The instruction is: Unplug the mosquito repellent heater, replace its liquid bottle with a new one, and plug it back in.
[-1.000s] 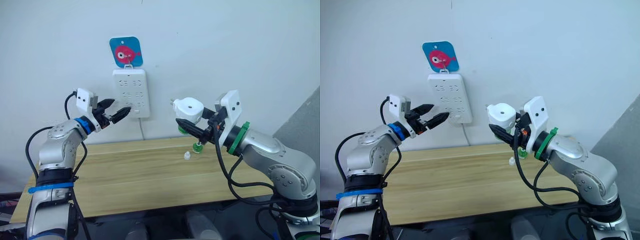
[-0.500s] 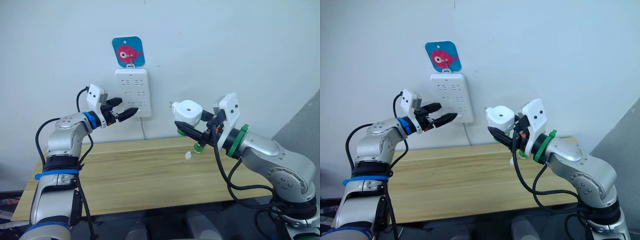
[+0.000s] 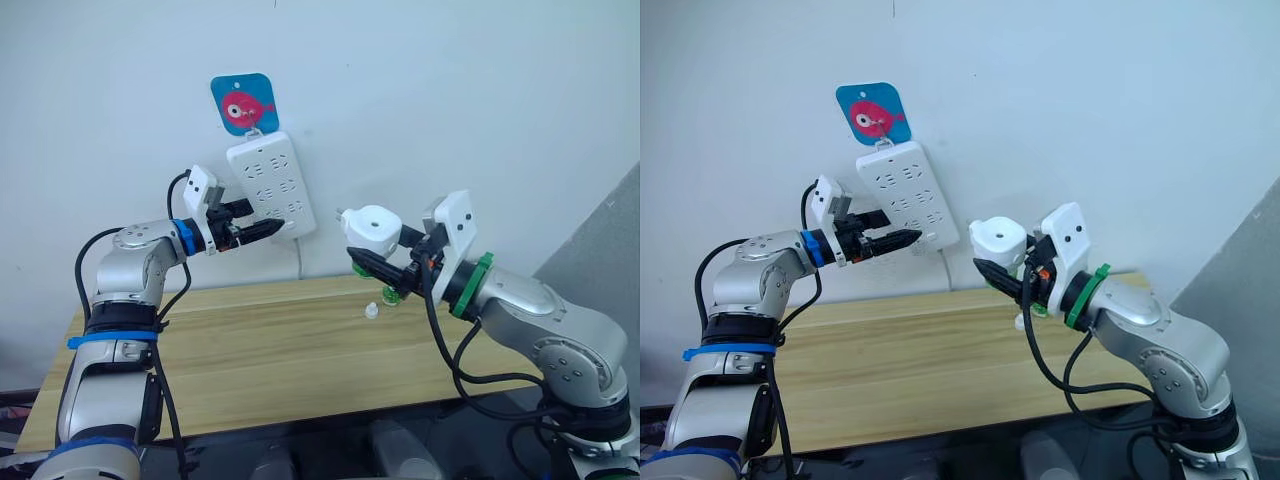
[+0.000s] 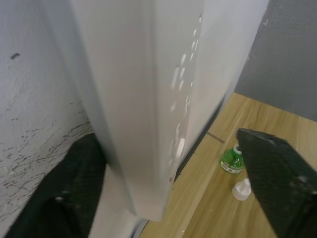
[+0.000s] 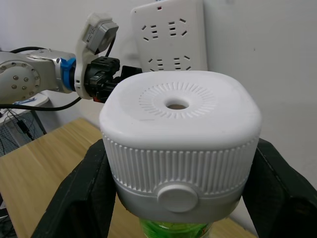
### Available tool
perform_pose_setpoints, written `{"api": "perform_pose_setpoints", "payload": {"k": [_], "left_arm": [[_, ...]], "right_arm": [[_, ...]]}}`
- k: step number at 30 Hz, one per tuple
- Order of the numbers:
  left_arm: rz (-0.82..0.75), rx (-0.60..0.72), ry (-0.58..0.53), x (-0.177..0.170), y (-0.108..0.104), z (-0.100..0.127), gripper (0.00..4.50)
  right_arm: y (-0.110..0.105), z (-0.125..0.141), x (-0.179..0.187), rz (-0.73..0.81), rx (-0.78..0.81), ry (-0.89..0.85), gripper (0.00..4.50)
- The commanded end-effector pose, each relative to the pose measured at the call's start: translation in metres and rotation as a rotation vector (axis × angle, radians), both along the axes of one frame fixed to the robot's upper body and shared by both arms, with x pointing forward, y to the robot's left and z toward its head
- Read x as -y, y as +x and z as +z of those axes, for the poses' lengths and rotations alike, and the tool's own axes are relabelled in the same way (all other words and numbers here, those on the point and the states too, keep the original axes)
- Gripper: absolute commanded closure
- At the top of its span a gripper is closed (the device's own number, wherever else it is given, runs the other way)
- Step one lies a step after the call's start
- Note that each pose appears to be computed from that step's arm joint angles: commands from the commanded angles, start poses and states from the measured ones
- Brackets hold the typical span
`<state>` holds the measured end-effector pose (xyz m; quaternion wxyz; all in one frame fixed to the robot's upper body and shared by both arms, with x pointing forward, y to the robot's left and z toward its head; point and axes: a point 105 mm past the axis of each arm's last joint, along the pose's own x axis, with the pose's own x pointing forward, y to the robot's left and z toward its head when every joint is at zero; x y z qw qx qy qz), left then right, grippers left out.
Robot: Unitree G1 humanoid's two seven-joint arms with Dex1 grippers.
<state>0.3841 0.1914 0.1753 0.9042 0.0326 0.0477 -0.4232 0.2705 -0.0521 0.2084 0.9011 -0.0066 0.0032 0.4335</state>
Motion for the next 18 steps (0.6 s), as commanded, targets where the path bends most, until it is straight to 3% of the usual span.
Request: {"api": "perform_pose_setpoints", "payload": {"k": [1, 5, 6, 18], "left_arm": [[-0.009, 0.071, -0.032, 0.006, 0.003, 0.021, 1.84], [-0.015, 0.073, -0.044, 0.013, 0.006, 0.02, 3.06], [-0.018, 0.075, -0.046, 0.014, 0.006, 0.02, 3.17], [0.007, 0.068, -0.037, 0.015, 0.003, 0.015, 3.18]], "right_arm": [[-0.002, 0.009, -0.011, 0.037, 0.053, 0.006, 1.5], [0.006, 0.005, -0.022, 0.032, 0.043, -0.008, 1.5], [0.009, 0.005, -0.025, 0.022, 0.038, -0.013, 1.5], [0.049, 0.0, -0.057, -0.093, -0.034, -0.085, 1.5]]}}
